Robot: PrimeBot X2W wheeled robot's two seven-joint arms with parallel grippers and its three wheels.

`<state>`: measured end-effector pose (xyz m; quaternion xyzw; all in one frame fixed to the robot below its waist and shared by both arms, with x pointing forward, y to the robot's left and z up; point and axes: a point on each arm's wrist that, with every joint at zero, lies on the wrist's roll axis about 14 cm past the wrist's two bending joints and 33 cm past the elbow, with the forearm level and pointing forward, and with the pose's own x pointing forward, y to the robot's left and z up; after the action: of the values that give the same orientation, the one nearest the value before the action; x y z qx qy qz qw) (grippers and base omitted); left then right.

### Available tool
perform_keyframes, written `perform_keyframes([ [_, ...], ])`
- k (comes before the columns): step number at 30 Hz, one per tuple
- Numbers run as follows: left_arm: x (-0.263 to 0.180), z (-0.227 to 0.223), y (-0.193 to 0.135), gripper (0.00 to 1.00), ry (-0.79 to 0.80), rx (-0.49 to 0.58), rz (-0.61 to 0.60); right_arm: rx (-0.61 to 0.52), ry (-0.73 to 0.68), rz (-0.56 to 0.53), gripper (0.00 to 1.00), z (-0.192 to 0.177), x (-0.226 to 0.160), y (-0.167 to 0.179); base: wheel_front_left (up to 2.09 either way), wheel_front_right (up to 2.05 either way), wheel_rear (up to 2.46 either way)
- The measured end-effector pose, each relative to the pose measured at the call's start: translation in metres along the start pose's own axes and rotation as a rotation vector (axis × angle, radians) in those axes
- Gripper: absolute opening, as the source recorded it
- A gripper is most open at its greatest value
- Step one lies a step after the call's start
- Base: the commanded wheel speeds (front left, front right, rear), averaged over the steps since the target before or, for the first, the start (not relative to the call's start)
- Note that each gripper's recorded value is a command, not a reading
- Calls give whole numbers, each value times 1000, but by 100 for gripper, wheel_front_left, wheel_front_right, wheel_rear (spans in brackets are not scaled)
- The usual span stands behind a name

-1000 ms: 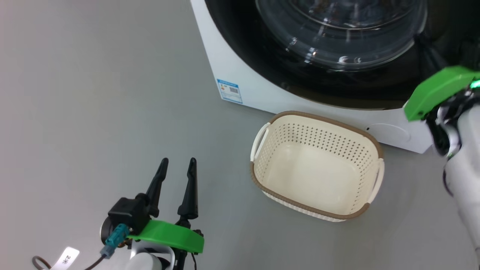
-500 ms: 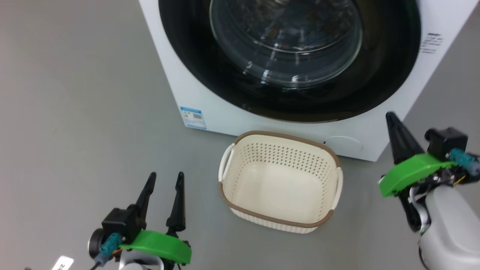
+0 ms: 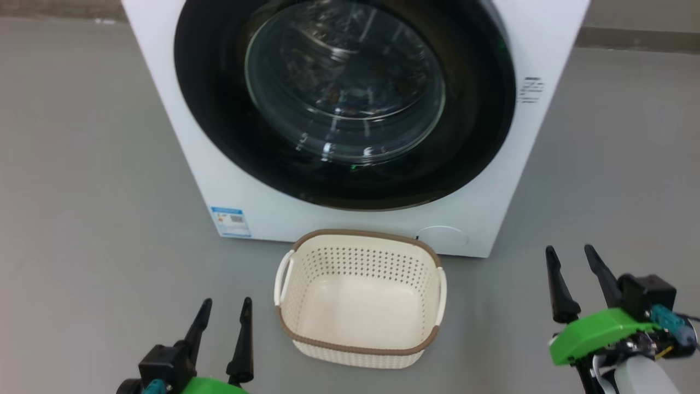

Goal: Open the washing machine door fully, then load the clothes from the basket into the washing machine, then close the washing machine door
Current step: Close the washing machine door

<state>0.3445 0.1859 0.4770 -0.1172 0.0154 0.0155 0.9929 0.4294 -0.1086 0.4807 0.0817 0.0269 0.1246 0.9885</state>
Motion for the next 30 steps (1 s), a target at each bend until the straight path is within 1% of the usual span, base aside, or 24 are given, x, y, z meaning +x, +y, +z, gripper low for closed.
perform_keyframes([
  [9,0,0,-16,100,-3,7,-46,5,0,-127,100,0,-49,-33,0,0,0],
  [14,-1,1,-18,100,-9,8,-48,-5,12,-149,100,-1,-66,-38,0,0,0],
  [18,-2,3,-18,100,-16,9,-50,-9,40,-146,100,-5,-79,-35,0,0,0],
  [22,-6,0,-16,100,-9,11,-41,-13,50,-135,100,-3,-88,-30,0,0,0],
  [30,-9,1,-18,100,-14,8,-45,-31,69,-163,100,-1,-103,-38,0,0,0],
])
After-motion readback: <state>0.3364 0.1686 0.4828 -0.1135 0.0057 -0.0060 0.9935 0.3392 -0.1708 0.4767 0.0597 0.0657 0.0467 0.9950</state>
